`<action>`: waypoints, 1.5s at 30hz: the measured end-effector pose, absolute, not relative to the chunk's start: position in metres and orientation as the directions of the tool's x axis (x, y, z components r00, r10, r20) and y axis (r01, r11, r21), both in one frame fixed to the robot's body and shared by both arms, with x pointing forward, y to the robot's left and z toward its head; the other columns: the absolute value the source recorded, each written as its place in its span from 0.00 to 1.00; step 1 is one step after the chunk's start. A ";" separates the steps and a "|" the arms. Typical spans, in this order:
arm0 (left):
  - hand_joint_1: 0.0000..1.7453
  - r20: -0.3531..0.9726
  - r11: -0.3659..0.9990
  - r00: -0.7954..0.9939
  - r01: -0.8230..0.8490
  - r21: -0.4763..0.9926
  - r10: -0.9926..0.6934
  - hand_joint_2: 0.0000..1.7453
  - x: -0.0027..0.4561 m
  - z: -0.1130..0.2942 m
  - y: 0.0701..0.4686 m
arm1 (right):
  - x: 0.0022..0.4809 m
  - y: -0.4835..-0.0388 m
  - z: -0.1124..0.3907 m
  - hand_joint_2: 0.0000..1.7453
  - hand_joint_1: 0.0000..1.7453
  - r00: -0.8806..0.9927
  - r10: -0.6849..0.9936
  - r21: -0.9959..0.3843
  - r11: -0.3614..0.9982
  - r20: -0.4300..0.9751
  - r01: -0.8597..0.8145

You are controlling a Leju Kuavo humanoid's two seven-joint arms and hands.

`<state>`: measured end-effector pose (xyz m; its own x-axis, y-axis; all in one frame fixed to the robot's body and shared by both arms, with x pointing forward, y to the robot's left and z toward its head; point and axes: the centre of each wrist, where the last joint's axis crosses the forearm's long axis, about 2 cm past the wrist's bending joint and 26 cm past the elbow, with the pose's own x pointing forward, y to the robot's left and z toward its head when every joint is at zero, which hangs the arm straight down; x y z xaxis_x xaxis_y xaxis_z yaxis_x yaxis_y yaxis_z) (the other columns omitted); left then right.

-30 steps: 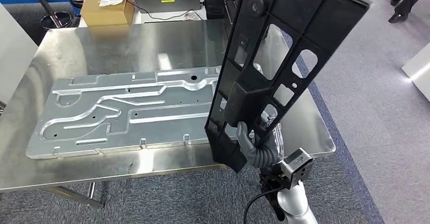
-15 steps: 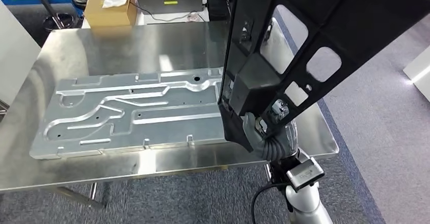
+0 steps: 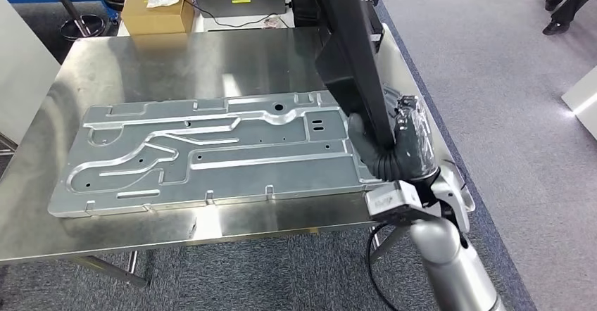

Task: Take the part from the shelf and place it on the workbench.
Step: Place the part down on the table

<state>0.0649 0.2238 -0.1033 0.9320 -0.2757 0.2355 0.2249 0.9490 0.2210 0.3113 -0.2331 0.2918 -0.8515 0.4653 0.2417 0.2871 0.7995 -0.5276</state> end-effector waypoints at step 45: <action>0.00 0.289 0.943 0.907 0.248 0.221 -0.306 1.00 0.065 -0.103 0.223 | 0.474 -0.391 0.305 1.00 1.00 -0.384 0.862 -0.909 0.400 0.331 0.116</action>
